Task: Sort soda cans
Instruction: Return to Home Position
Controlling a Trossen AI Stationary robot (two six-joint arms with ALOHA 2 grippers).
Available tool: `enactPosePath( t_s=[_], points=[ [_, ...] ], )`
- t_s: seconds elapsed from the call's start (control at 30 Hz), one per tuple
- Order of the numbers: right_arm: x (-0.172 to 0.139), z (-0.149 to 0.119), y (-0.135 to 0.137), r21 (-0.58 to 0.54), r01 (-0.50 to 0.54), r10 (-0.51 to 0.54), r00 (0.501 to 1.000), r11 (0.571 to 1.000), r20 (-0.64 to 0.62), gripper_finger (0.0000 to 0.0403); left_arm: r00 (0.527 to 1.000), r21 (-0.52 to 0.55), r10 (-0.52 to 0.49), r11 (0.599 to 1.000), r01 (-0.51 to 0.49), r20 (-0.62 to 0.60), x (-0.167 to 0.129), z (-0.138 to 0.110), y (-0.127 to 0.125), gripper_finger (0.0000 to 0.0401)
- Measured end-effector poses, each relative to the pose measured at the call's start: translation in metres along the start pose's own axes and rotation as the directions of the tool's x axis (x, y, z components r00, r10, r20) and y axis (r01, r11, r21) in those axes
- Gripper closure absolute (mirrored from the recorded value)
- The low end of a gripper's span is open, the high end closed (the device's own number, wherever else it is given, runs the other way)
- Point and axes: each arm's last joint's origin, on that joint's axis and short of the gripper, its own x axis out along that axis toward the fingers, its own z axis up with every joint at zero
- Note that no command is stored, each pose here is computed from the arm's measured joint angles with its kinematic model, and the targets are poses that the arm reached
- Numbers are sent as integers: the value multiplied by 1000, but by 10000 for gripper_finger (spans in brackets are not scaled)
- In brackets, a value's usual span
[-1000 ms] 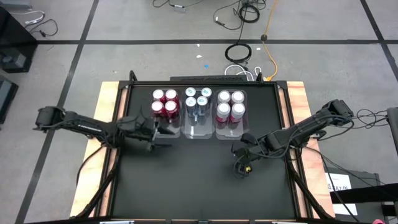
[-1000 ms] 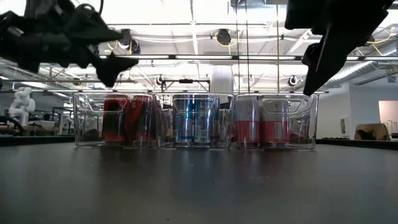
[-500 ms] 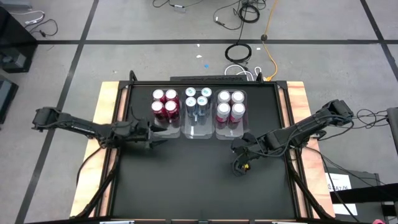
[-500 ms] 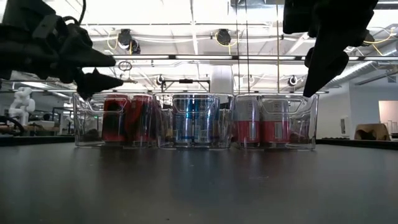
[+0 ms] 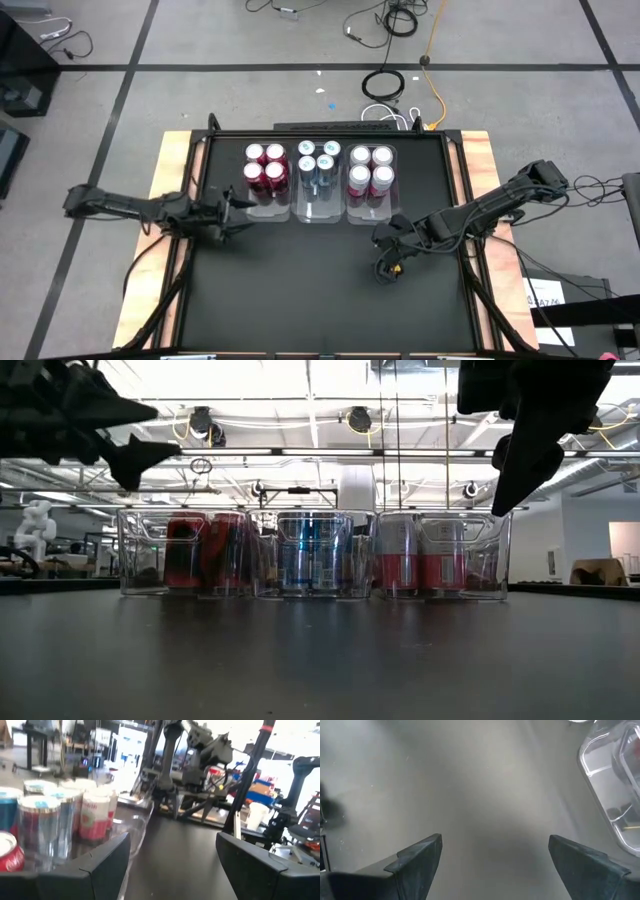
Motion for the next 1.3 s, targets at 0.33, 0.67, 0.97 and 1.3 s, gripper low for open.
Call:
enactPosePath(
  t_s=[0.33, 0.67, 0.97, 1.3],
  points=[
    [0, 0, 0, -3, 1, -1, 1000, 1000, 0, 44, 998, 21, -13, 1000, 12, 56, -19, 4, 1, 97],
    [0, 1, 1, -5, -6, 6, 1000, 1000, 14, 44, 999, 198, 52, 979, -50, -5, -18, -3, 4, 97],
    [0, 1, 2, -5, -10, 10, 1000, 1000, 20, 44, 997, 228, -49, 972, 59, -51, -18, -5, 2, 97],
    [0, 2, 2, -69, -14, 16, 999, 998, 28, 44, 997, 232, -57, 970, 68, -56, -18, -6, 2, 97]
  ],
)
